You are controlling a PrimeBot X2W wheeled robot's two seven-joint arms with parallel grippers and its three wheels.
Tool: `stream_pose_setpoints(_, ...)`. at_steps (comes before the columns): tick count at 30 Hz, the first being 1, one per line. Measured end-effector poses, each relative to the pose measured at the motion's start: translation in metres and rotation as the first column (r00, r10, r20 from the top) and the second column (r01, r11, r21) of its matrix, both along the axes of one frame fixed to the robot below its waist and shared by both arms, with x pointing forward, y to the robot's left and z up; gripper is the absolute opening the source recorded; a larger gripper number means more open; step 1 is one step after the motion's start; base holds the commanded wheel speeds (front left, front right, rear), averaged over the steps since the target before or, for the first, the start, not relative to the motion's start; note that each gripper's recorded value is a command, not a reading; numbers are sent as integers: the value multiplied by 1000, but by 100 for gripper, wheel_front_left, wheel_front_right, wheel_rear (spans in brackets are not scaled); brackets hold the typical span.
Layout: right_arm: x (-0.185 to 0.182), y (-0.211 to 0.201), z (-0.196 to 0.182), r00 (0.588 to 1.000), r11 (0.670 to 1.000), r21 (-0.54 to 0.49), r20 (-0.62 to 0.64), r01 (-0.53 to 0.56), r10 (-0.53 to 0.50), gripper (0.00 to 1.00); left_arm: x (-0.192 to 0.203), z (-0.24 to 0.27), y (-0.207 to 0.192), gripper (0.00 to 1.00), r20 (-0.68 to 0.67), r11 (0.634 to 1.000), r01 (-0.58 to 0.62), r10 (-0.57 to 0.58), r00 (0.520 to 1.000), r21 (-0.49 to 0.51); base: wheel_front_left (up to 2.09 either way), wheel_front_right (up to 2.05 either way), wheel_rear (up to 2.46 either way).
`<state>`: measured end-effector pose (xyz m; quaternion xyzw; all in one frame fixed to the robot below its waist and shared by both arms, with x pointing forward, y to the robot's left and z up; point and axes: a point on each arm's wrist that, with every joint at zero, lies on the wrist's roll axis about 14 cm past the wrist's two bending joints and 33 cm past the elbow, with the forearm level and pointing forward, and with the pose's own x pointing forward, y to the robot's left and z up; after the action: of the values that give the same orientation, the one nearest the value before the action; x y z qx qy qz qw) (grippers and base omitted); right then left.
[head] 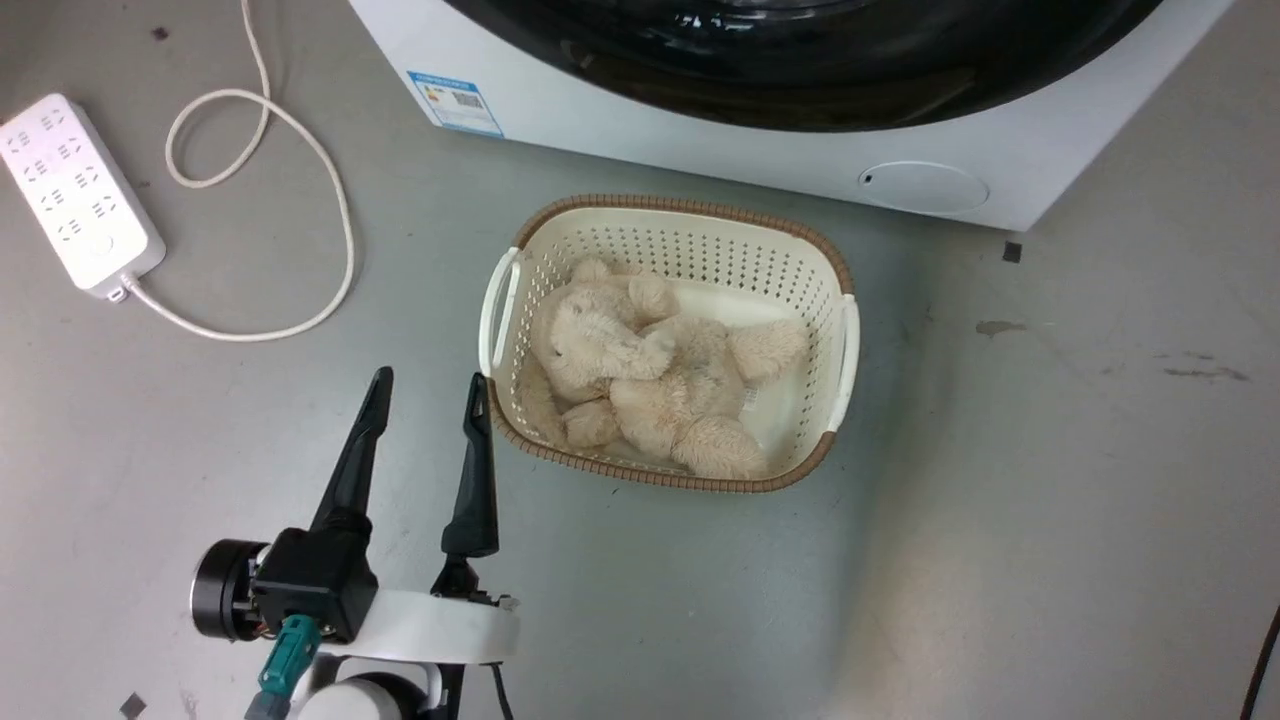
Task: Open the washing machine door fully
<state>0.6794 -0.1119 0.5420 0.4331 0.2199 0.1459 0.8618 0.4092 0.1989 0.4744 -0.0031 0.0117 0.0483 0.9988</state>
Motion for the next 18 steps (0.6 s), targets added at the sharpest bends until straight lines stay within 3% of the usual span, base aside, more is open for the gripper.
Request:
stream_pose_setpoints(9, 16, 10, -1, 997, 996, 70, -54, -57, 61, 0, 3, -2, 2, 100, 7, 1000, -13, 13, 1000, 1, 0, 0, 0)
stream_pose_setpoints(18, -11, 33, -8, 950, 963, 128, -178, -238, 258, 0, 2, 12, -1, 100, 57, 1000, -15, 15, 998, -8, 0, 0, 0)
